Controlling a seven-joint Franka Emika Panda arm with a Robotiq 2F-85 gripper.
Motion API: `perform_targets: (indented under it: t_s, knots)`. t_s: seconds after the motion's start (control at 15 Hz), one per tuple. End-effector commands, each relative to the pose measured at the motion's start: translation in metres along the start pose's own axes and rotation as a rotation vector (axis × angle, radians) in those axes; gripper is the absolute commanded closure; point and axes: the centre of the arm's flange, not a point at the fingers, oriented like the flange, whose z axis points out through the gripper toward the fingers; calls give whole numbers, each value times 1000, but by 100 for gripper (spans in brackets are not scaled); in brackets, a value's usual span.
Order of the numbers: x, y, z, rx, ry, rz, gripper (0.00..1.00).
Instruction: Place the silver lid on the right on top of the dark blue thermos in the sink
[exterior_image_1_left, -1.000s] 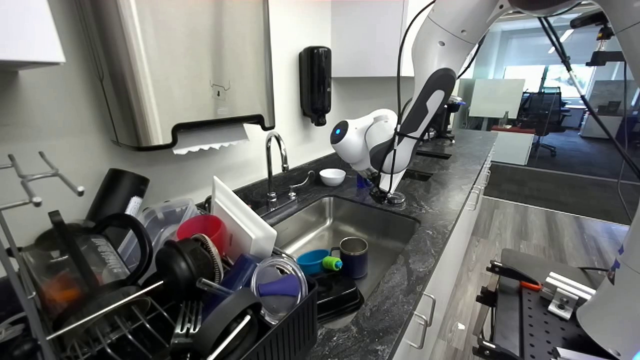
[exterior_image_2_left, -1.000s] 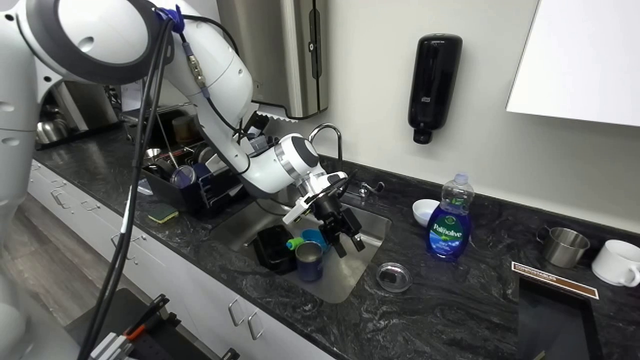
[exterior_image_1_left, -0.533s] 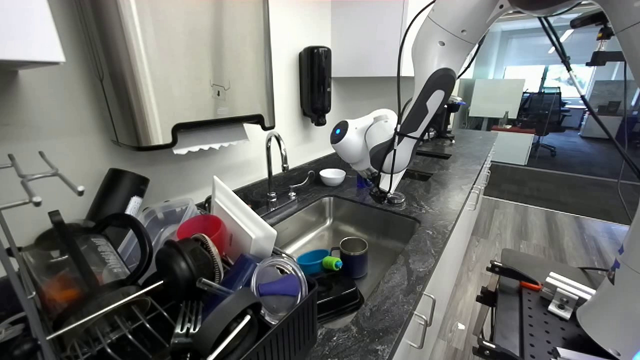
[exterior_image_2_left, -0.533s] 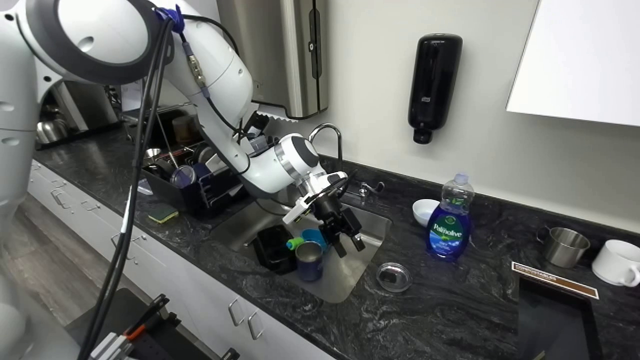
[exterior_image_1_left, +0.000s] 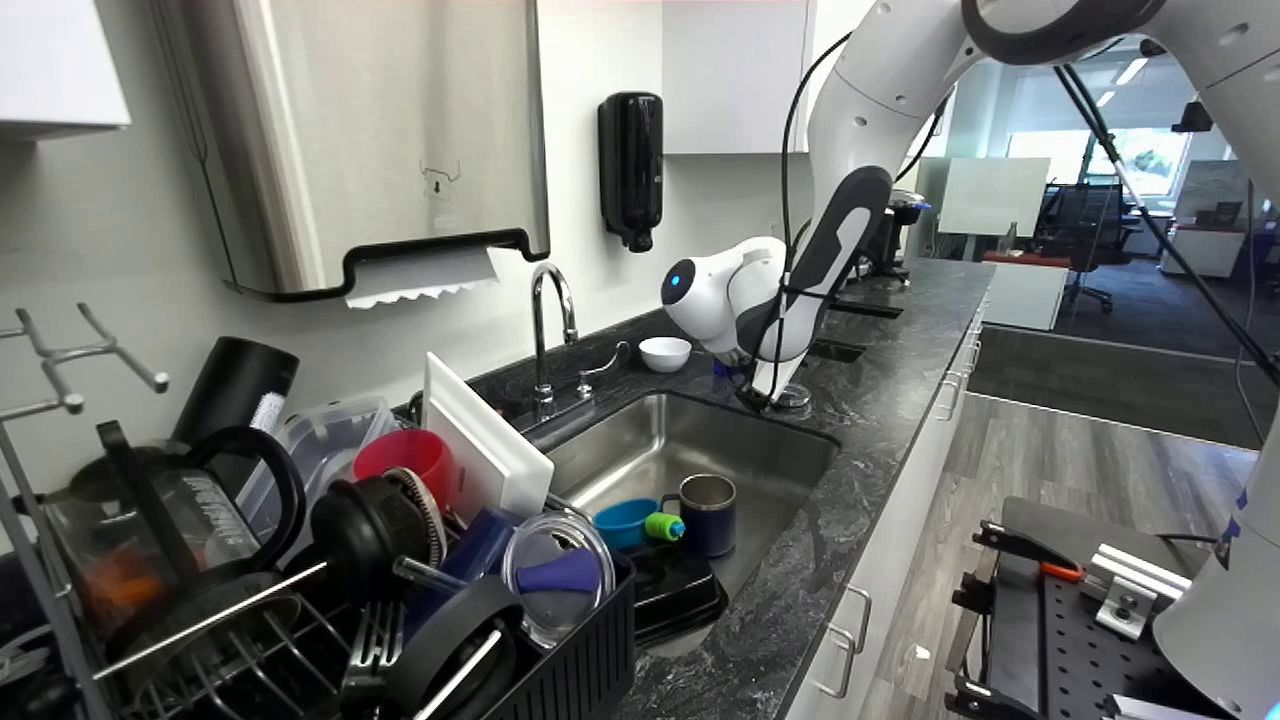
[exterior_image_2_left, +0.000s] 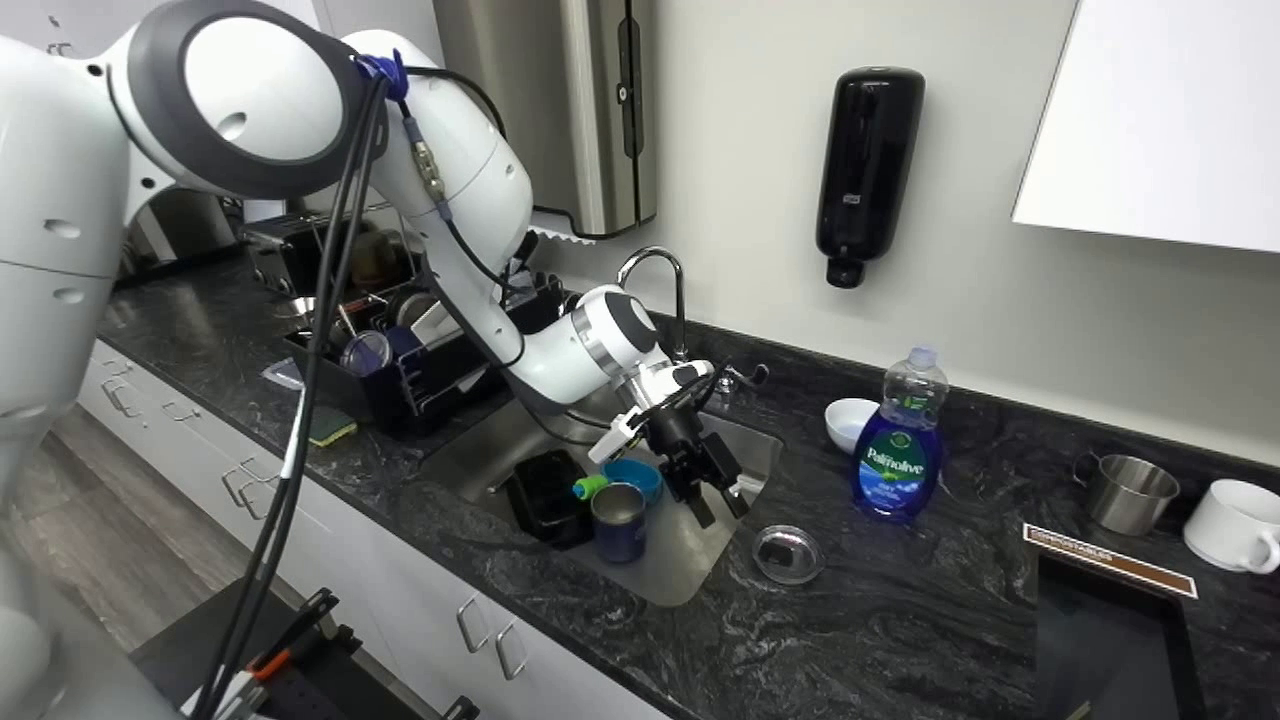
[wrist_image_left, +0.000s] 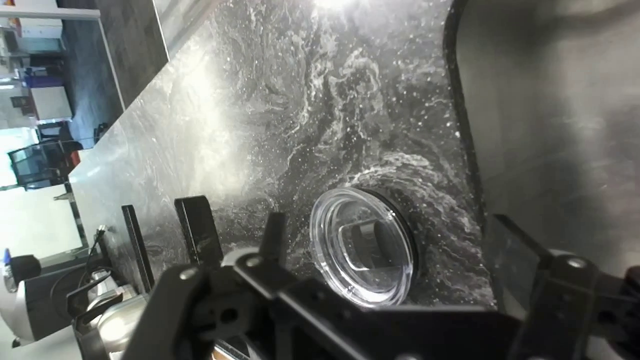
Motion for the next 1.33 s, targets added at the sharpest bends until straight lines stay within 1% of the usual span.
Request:
perform_targets:
  t_s: [0.0,0.27,0.6,1.27]
  knots:
    - [13,-2,11,-32,36,19,0]
    - [22,-1,15,-71,65,27,0]
    - [28,-5,21,-94,82,25,0]
    - [32,4,40,-109,66,59,0]
